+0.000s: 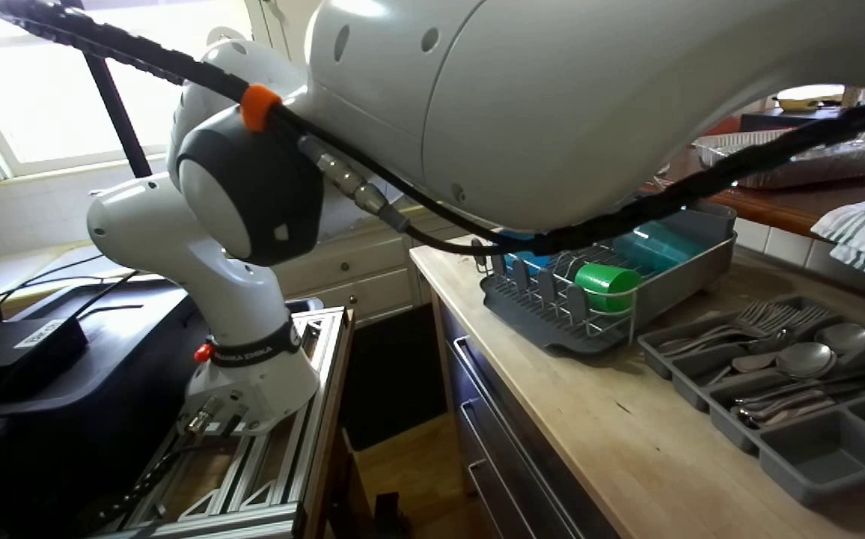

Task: Place the pink cup on the dish rack

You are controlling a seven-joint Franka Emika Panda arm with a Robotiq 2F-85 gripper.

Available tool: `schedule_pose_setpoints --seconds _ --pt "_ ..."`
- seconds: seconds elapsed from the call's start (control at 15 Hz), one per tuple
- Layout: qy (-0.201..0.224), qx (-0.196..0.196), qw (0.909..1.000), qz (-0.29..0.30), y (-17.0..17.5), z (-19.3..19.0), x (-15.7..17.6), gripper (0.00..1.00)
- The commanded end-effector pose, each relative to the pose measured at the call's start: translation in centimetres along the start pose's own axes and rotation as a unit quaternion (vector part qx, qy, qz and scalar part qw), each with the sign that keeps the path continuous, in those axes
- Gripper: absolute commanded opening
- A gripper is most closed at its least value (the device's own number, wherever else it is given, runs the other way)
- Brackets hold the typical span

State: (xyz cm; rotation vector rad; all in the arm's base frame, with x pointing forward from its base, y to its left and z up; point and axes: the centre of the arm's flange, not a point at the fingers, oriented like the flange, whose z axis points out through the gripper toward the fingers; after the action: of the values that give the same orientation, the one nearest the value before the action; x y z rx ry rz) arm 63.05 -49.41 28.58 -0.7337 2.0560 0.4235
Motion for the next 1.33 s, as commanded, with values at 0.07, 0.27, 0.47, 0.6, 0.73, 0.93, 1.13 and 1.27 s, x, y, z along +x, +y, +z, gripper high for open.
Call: schedule_pose_setpoints --seconds 0.07,0.27,0.47,0.6,0.73,0.93,1.13,1.27 --pt "0.0 0.0 1.0 0.001 0.0 -0.1 0.1 1.0" --pt "-0.001 0.004 1.0 0.009 0.5 -0.3 0.9 1.0" --pt "0.008 0.006 0.9996 0.025 1.4 -0.3 1.9 1.0" --pt "0.015 0.011 0.9991 0.039 1.7 -0.1 3.0 1.0" --pt "0.025 0.024 0.998 0.054 1.9 -0.2 4.1 1.0" --pt "0.037 0.055 0.995 0.075 1.6 -0.7 6.0 1.0" --pt "0.047 0.067 0.9927 0.089 1.3 -1.3 7.5 1.0" --pt "0.051 0.058 0.9925 0.095 1.4 -1.3 8.5 1.0"
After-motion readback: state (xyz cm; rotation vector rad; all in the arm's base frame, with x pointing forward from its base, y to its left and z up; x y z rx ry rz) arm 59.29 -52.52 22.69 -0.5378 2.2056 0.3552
